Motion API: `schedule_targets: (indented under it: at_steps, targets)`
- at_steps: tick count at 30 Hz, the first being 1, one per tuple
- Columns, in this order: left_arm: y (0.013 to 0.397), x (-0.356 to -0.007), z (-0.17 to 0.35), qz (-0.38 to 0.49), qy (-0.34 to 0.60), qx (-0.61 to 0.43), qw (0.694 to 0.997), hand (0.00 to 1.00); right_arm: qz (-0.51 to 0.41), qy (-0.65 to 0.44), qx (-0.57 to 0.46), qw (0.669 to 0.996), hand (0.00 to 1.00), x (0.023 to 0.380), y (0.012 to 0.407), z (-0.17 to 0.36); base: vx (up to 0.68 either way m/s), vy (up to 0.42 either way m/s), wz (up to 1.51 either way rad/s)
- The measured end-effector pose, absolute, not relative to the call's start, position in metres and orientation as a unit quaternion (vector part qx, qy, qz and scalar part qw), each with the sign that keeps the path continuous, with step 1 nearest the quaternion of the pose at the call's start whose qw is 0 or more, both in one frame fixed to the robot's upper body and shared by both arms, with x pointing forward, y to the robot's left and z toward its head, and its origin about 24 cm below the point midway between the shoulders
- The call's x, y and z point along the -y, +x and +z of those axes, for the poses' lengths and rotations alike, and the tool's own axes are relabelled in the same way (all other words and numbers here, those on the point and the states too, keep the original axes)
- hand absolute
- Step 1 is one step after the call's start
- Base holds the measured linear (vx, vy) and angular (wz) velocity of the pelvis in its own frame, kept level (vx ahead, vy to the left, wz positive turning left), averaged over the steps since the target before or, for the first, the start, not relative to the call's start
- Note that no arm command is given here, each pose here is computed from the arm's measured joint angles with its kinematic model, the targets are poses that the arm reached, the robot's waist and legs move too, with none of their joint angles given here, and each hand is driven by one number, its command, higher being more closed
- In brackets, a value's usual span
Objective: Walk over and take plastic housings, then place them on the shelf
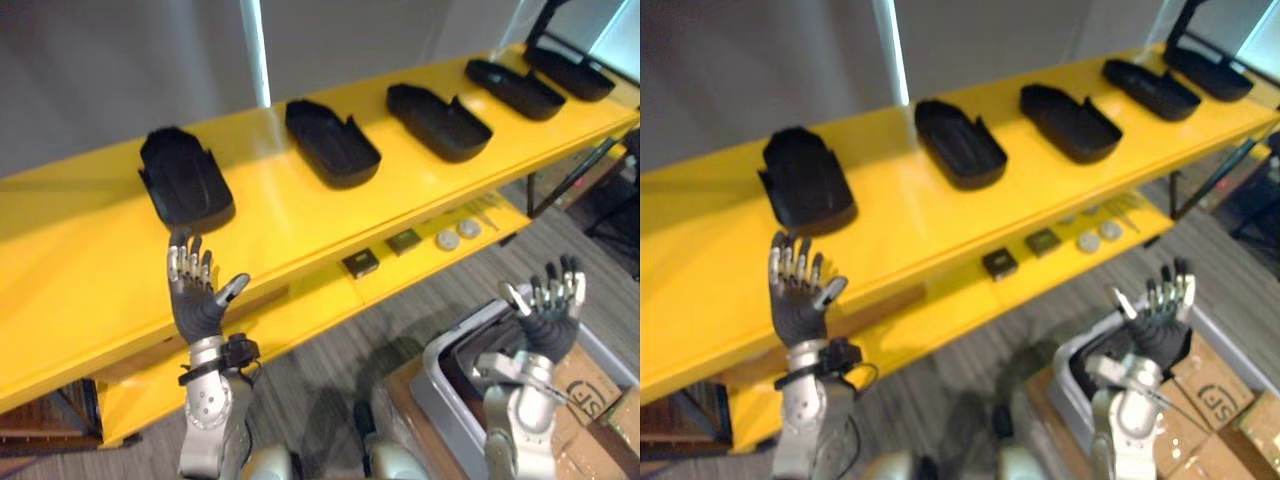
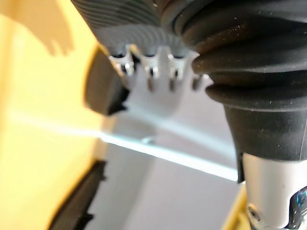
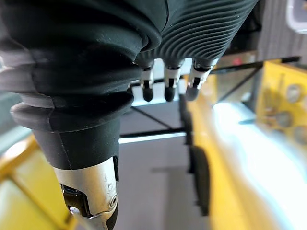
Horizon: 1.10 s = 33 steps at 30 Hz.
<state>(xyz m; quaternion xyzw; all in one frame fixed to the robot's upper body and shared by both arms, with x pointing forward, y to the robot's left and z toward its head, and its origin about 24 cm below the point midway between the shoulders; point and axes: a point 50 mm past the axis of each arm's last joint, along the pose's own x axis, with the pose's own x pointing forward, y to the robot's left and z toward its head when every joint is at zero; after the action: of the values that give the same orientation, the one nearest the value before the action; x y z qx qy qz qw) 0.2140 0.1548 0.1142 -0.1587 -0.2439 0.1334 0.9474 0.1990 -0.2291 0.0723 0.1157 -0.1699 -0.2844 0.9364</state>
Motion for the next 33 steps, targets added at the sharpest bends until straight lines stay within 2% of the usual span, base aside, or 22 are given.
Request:
schedule_targets:
  at_steps: [4,7,13,15,17,21,24,26,29,33]
  targets:
    - [0.211,-0.156,0.112,0.097,-0.141,0.246,0.954,0.00,-0.334,0.117,0.083,0.931,0.00,0.228,0.166,0.039,-0.16,0.101,-0.53]
    - [0.201,-0.163,0.099,0.106,-0.122,0.216,0.963,0.00,-0.332,0.113,0.064,0.934,0.00,0.227,0.154,0.030,-0.21,0.101,-1.28]
    - [0.205,-0.170,0.100,0.118,-0.114,0.205,0.965,0.00,-0.299,0.093,0.064,0.947,0.00,0.225,0.170,0.024,-0.23,0.068,-1.28]
    - [0.205,-0.175,0.095,0.128,-0.111,0.187,0.968,0.00,-0.274,0.087,0.070,0.955,0.00,0.213,0.182,0.028,-0.15,-0.074,-1.12]
    - [0.202,-0.180,0.087,0.142,-0.104,0.161,0.971,0.00,-0.248,0.081,0.070,0.963,0.00,0.201,0.193,0.031,-0.11,-0.133,-1.13]
    - [0.203,-0.188,0.078,0.156,-0.109,0.140,0.972,0.00,-0.226,0.068,0.055,0.970,0.00,0.200,0.199,0.030,-0.20,-0.409,-0.90]
    - [0.202,-0.183,0.072,0.173,-0.133,0.129,0.967,0.00,-0.227,0.042,0.031,0.972,0.00,0.212,0.200,0.022,-0.23,-0.369,-0.46]
    - [0.201,-0.173,0.066,0.165,-0.170,0.114,0.965,0.00,-0.264,0.027,-0.003,0.964,0.00,0.236,0.190,0.008,-0.19,-0.195,-0.24]
    - [0.195,-0.173,0.060,0.155,-0.175,0.099,0.967,0.00,-0.298,0.033,-0.008,0.954,0.00,0.254,0.184,0.005,-0.13,-0.105,-0.27]
    - [0.196,-0.159,0.059,0.112,-0.178,0.094,0.973,0.00,-0.299,0.028,-0.018,0.954,0.00,0.256,0.191,-0.001,-0.07,0.014,0.23]
